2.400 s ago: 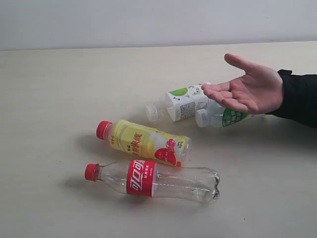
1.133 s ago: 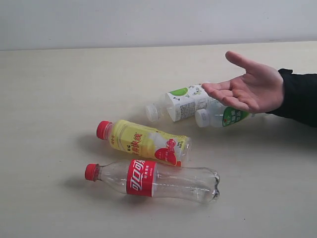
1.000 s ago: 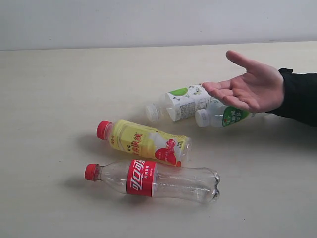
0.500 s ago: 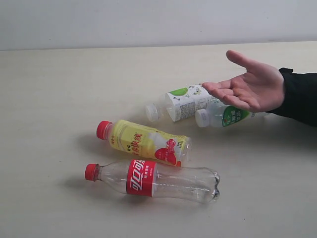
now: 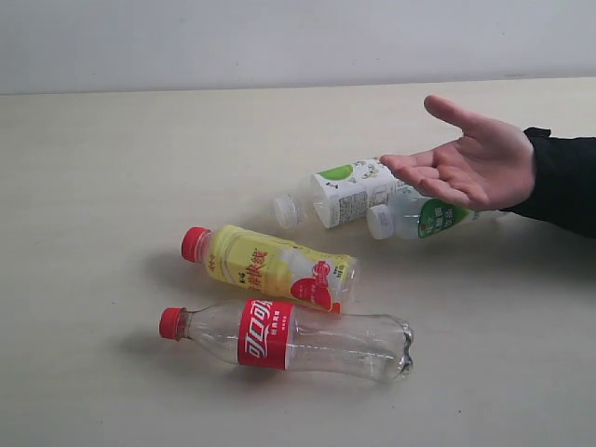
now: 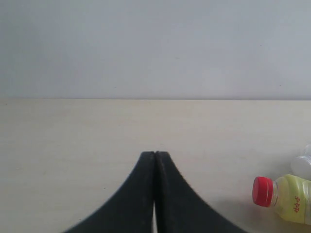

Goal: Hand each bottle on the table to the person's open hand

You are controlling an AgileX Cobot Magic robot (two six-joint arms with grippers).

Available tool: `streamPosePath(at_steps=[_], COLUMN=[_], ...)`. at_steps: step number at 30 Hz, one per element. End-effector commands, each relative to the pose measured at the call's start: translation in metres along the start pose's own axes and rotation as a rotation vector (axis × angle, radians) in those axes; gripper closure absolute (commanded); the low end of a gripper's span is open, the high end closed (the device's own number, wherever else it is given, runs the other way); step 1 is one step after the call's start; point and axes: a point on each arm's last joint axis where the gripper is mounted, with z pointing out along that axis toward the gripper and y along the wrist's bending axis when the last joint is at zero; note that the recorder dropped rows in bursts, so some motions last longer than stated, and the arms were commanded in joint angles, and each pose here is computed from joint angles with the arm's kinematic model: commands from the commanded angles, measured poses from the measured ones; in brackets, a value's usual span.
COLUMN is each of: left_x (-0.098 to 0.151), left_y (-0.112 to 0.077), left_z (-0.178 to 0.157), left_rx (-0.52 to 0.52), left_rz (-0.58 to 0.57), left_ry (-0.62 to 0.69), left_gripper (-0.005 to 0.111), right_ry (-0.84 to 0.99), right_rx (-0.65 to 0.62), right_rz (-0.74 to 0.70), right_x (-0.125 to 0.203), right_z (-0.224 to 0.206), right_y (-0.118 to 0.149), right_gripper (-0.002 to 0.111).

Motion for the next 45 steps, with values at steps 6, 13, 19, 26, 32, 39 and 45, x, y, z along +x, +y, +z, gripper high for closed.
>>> streamPosePath(at_steps=[6, 13, 19, 26, 32, 39, 45], left_x=[0.001, 0.001, 0.001, 0.001, 0.001, 0.001, 0.001], left_y=[0.0, 0.0, 0.0, 0.0, 0.0, 0.0, 0.0], left_z=[0.0, 0.0, 0.0, 0.0, 0.0, 0.0, 0.0], left_rx=[0.0, 0.0, 0.0, 0.0, 0.0, 0.0, 0.0], left_rz=[0.003, 0.003, 0.003, 0.003, 0.003, 0.003, 0.003], left_ry=[0.001, 0.001, 0.001, 0.001, 0.001, 0.001, 0.001], left_gripper=[0.107, 0.107, 0.107, 0.107, 0.107, 0.107, 0.107], right_ry=[0.251, 0.334, 0.418, 0.454, 0.464, 0.436, 0.432], right_rx=[-0.58, -0.722, -0.835, -0.861, -0.805, -0.755, -0.765], right_rz=[-0.284, -0.469, -0.629, -0.795, -0.863, -1.024, -1.038], right_x=[-0.001, 0.003, 0.017, 0.041, 0.061, 0.072, 0.073], right_z=[0.041, 0.055, 0.068, 0.091, 0.13, 0.154, 0.154], right_y=[0.086, 0.136, 0.192, 0.255, 0.286, 0.294, 0.295], right_gripper=[0.108, 0.106, 0.093, 0.065, 0.051, 0.043, 0.043])
